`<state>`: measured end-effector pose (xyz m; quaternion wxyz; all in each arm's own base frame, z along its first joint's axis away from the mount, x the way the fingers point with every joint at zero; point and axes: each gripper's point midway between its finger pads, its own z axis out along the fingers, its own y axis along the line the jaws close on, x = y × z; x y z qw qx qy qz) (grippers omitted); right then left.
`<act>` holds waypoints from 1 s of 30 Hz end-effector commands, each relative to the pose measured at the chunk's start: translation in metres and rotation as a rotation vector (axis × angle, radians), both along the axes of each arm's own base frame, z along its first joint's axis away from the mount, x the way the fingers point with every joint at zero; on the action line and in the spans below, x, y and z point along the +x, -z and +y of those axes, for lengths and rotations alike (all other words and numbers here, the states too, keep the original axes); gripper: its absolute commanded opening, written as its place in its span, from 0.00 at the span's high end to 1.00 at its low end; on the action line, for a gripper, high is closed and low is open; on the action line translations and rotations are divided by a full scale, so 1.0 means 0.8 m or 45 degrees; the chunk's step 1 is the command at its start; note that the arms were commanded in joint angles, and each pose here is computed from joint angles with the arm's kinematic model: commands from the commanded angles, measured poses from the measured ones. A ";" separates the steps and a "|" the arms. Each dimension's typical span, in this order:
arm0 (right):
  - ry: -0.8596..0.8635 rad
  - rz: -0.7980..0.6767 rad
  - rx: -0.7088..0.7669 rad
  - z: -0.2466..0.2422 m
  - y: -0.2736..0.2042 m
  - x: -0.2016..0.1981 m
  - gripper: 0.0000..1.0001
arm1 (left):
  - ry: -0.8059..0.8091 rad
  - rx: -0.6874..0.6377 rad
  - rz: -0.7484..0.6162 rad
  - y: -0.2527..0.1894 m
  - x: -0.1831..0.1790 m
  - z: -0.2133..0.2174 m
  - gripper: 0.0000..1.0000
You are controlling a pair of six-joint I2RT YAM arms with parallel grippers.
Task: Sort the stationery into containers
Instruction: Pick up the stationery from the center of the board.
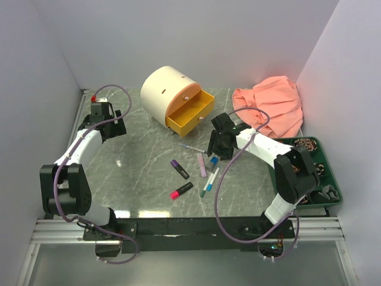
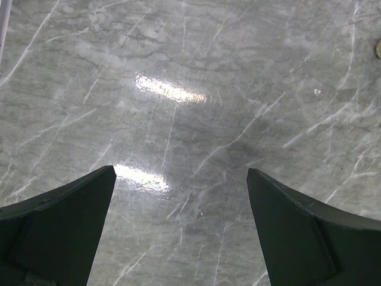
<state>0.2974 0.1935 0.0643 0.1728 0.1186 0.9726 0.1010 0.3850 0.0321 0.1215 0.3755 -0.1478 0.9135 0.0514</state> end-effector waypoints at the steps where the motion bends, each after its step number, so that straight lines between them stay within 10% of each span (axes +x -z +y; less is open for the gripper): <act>1: 0.053 0.001 0.004 0.001 0.003 0.008 0.36 | 0.019 -0.001 -0.054 -0.019 0.007 -0.002 0.00; 21: 0.079 0.079 -0.007 0.008 0.036 0.014 0.47 | 0.003 -0.022 -0.025 -0.006 0.008 0.004 0.01; 30: 0.038 0.033 0.015 0.015 0.024 0.029 0.80 | 0.004 -0.051 0.002 0.001 0.015 0.003 0.00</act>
